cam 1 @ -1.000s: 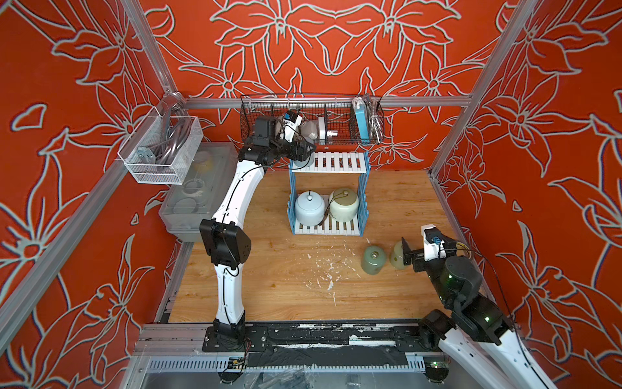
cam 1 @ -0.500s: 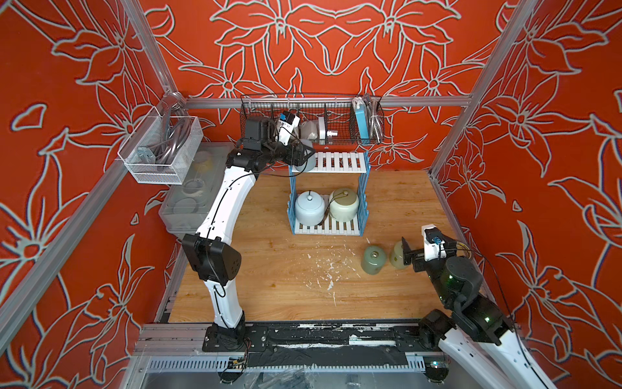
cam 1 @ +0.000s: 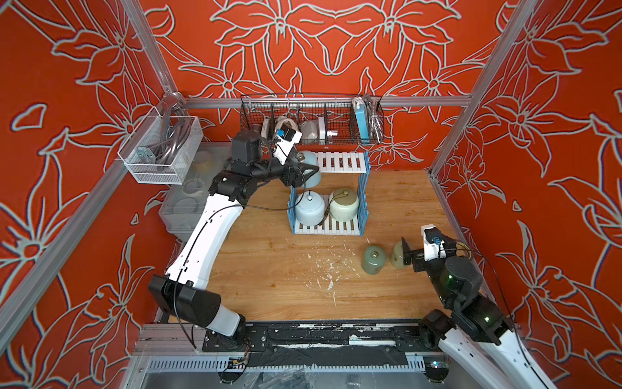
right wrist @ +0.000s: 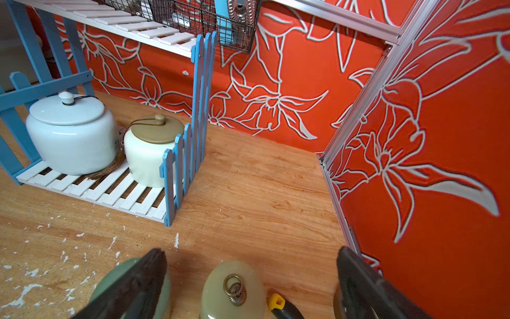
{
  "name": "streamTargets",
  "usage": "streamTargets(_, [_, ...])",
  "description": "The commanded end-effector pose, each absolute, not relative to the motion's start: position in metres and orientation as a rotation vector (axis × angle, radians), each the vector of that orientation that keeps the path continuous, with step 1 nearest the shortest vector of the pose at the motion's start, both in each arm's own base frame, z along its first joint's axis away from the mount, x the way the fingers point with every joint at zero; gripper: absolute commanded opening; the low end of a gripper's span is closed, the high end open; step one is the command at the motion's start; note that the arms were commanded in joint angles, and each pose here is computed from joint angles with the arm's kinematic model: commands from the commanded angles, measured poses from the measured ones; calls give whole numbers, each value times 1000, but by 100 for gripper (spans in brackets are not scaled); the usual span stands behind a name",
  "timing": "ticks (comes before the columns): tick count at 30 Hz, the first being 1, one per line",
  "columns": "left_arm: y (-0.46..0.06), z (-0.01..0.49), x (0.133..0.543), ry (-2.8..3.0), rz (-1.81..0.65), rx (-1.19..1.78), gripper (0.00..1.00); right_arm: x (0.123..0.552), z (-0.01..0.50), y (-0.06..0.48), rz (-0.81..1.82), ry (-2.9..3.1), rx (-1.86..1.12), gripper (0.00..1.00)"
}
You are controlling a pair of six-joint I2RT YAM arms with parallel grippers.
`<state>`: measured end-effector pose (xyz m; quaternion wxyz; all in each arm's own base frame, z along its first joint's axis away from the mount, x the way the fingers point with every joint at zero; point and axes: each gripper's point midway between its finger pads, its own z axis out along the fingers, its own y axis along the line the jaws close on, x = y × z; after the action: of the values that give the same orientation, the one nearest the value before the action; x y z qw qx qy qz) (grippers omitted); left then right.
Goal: Remove the tea canisters from the shelf
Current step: Pick up the tea canister from the shelf, then place the tea canister at the center of the board.
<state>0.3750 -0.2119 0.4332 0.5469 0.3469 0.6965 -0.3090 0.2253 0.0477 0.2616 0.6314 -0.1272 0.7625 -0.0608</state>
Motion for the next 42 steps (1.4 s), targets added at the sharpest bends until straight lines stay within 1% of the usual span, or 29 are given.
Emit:
streamTargets(1, [-222, 474, 339, 1405, -691, 933, 0, 226, 263, 46, -151, 1732, -283, 100])
streamTargets(8, [-247, 426, 289, 1266, -663, 1108, 0, 225, 264, 46, -149, 1729, -281, 100])
streamTargets(13, [-261, 396, 271, 1237, -684, 1184, 0, 225, 264, 43, -161, 1724, -270, 100])
streamTargets(23, [-281, 343, 264, 1244, -776, 1219, 0, 225, 264, 45, -151, 1726, -279, 100])
streamTargets(27, [-290, 315, 259, 1231, -780, 1264, 0, 225, 263, 44, -155, 1730, -278, 99])
streamTargets(31, [-295, 289, 265, 1291, -791, 1274, 0, 225, 263, 46, -146, 1730, -285, 99])
streamTargets(37, [-305, 262, 271, 1325, -801, 1276, 0, 224, 265, 44, -147, 1720, -273, 100])
streamTargets(42, [-314, 232, 268, 1310, -777, 1327, 0, 223, 267, 45, -135, 1710, -272, 100])
